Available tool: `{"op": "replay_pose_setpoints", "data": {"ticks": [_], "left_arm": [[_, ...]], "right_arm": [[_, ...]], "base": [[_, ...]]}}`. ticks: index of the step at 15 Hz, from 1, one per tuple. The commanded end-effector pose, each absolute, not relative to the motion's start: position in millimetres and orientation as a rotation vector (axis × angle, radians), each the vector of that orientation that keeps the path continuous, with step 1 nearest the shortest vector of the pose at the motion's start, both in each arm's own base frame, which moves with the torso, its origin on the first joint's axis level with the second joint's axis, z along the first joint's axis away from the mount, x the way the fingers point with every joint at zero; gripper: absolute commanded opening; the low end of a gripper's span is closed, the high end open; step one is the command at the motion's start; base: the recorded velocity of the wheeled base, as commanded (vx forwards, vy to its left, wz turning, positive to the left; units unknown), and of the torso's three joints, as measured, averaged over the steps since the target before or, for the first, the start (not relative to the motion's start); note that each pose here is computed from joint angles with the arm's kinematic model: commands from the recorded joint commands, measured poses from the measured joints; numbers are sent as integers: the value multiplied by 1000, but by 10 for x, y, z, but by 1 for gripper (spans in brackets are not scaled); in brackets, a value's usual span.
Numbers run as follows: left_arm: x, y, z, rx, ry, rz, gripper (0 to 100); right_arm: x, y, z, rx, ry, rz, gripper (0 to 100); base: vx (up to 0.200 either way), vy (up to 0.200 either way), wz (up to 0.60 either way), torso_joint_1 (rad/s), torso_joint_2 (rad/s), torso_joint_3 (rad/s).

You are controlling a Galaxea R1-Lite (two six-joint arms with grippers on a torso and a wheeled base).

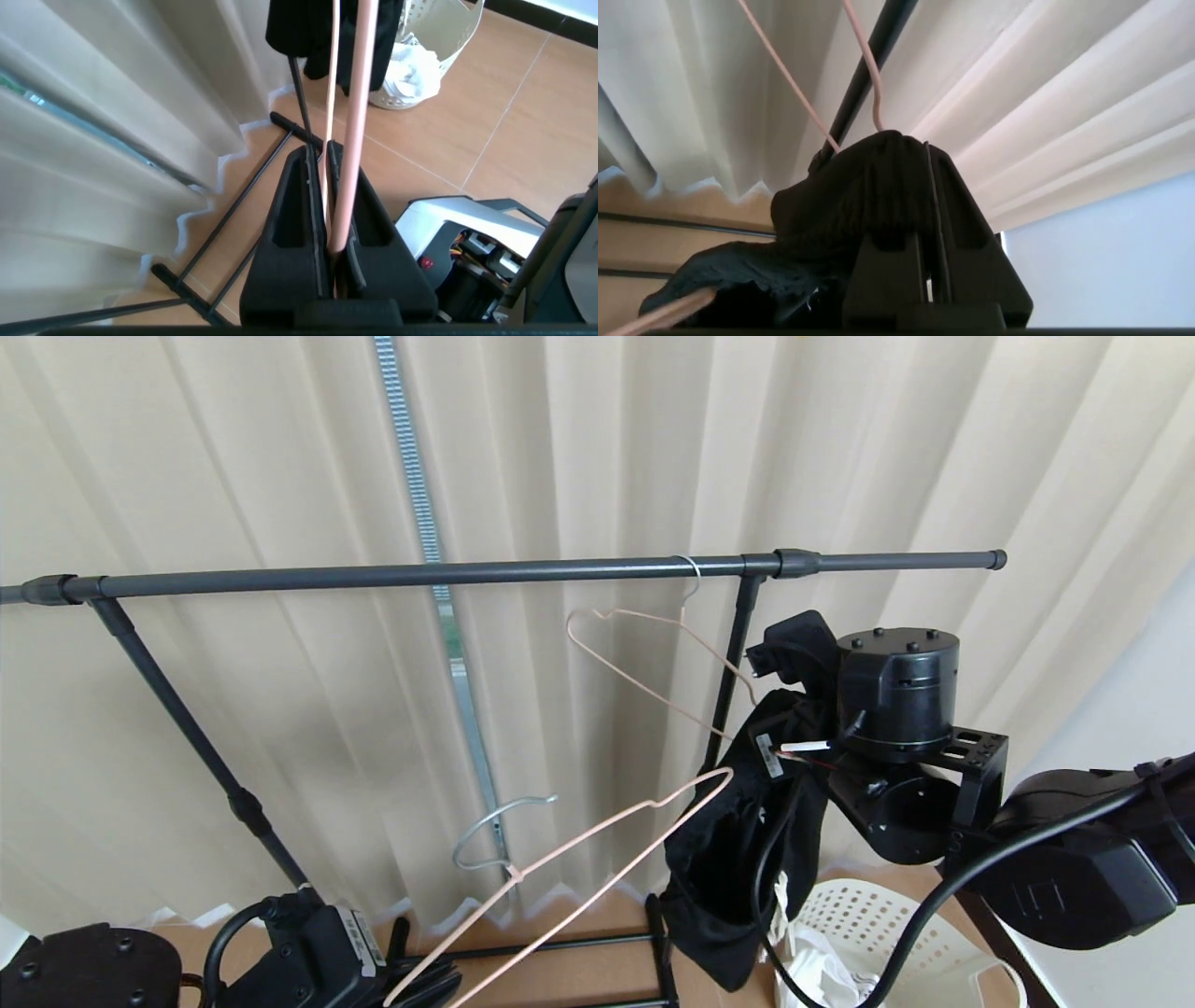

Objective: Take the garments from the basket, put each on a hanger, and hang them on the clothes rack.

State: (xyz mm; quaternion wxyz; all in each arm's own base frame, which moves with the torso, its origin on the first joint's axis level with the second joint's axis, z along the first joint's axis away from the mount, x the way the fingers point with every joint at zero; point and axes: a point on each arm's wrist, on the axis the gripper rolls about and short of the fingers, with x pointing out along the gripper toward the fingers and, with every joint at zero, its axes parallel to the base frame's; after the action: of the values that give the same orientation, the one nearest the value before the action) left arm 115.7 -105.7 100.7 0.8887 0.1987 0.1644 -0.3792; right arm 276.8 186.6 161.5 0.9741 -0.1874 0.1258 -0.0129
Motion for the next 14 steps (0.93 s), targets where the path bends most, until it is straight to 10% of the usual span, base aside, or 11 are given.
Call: {"op": "replay_pose_setpoints", "data": {"ticks": [1,14], "left_arm": [[1153,-1060,998,415,345,-791,0],[1180,-1120,957,419,366,-803,0]], "right_arm": [[2808,1841,1613,-376,255,-39,0],[2533,2055,1633,-366,240,56,0]], "base": [[0,0,0,0,0,0],[0,0,0,0,0,0]]}}
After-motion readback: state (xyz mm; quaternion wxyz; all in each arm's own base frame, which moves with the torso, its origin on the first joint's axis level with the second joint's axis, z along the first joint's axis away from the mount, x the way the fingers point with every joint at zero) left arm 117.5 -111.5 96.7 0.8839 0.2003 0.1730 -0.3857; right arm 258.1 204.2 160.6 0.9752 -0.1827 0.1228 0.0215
